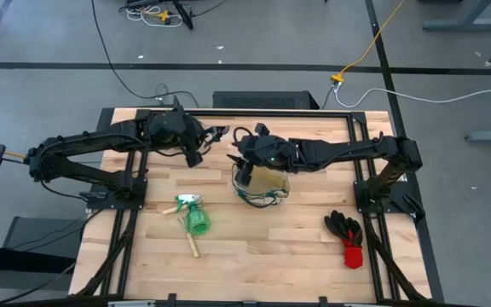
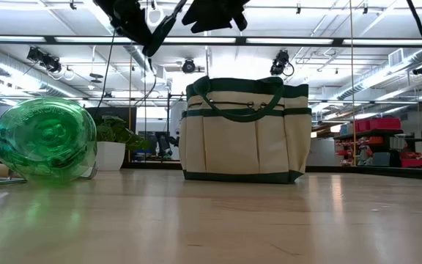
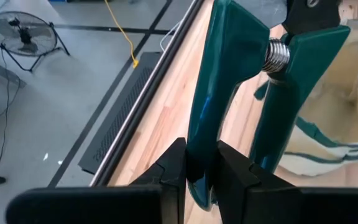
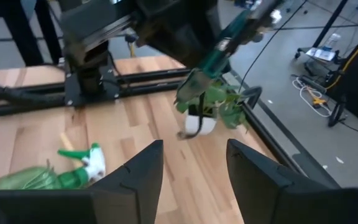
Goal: Pick & Place Garden tools in Gardening bag
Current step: Put the green shear scissors into the white gardening bag
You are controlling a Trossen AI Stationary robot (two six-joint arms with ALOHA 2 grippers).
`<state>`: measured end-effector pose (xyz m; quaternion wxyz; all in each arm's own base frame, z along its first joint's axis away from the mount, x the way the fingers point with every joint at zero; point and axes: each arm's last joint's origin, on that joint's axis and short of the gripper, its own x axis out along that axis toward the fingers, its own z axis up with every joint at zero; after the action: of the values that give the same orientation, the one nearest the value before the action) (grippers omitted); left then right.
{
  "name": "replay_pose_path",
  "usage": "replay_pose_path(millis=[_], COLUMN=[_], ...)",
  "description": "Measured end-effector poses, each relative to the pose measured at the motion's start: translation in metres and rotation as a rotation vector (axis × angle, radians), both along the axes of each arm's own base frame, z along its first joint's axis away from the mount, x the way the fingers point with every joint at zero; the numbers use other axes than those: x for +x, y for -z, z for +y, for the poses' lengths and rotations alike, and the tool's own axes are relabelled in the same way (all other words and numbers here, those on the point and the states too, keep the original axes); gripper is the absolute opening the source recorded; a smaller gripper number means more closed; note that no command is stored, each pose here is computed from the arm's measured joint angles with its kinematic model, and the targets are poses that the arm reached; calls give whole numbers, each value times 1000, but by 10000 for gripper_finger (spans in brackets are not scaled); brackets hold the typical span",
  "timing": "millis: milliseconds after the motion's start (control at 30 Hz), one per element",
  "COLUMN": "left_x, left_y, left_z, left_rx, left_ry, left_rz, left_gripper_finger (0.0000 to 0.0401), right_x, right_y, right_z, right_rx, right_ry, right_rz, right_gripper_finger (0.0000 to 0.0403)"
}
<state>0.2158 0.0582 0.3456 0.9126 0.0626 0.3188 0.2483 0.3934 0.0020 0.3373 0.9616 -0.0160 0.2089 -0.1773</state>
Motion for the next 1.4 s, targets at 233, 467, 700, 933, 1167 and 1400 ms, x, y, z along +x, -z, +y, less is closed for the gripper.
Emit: replay_pose_path(millis=[233,467,700,933,1167,1400], left_x=[3,7,11,13,14,14], left_y=[-5,-13,-21,-26,-29,-28], left_z=[1,2,3,3,2,2], left_rx=[27,54,77,91,97,109], left_ry=[-17,-14,9,11,20,20], left_rz=[-56,-152,-229,-281,-319,-302], left_gripper_finger=[59,59,59,60,60,60], right_x=[3,6,7,10,18,22], right_y=[-7,-16,-24,-31,-29,-25], right_z=[-8,-13,-21,-31,-39,-39], right_rx=[-3,-39,-70,-93,-102,-122], right_ry=[11,9,21,44,61,53], right_rz=[-77,-169,-238,-326,-406,-399], right_gripper_finger=[178,178,178,178,177,110])
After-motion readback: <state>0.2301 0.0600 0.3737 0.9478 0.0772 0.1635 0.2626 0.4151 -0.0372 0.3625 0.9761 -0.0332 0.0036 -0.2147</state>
